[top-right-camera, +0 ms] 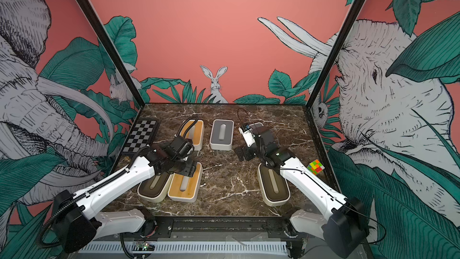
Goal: Stack the tissue boxes
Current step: Pick up the tissue box from the center of the board.
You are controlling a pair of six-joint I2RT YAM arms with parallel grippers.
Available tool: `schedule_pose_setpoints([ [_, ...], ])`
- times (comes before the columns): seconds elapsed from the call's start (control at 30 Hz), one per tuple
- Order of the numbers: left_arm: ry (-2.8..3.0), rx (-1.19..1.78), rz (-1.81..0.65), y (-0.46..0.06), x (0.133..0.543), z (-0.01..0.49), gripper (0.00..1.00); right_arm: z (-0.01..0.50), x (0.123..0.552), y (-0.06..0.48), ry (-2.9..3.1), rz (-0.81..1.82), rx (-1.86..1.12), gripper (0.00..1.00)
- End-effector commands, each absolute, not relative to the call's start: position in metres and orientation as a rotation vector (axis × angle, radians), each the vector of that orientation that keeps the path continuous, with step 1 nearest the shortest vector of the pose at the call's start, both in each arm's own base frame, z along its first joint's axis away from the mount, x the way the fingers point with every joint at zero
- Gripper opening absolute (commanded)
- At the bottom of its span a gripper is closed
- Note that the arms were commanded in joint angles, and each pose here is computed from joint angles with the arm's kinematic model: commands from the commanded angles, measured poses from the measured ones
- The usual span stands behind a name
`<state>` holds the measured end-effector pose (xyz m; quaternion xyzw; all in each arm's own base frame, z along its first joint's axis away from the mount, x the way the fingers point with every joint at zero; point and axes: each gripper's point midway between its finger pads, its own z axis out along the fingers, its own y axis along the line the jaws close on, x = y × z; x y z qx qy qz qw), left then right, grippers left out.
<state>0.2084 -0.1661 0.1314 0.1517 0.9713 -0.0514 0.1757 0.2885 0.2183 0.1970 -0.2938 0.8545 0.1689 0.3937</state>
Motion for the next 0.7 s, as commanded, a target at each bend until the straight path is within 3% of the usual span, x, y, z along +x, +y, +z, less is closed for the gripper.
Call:
schedule_pose_setpoints([
  [0.0, 2.799, 0.309, -0.209, -0.168, 0.192, 0.124, 0.80, 0.192, 0.253, 0.244, 2.140, 0.542, -0.886, 0.98],
  [0.17, 2.824, 0.306, -0.289, -0.187, 0.190, 0.108, 0.76, 0.176, 0.217, 0.266, 2.143, 0.663, -0.969, 0.98],
  [0.43, 2.899, 0.246, -0.135, -0.176, 0.192, 0.090, 0.72, 0.168, 0.166, 0.276, 2.066, 0.885, -1.029, 0.98],
  [0.67, 2.908, 0.246, -0.161, -0.186, 0.196, 0.081, 0.69, 0.166, 0.153, 0.268, 2.056, 0.888, -1.032, 0.98],
])
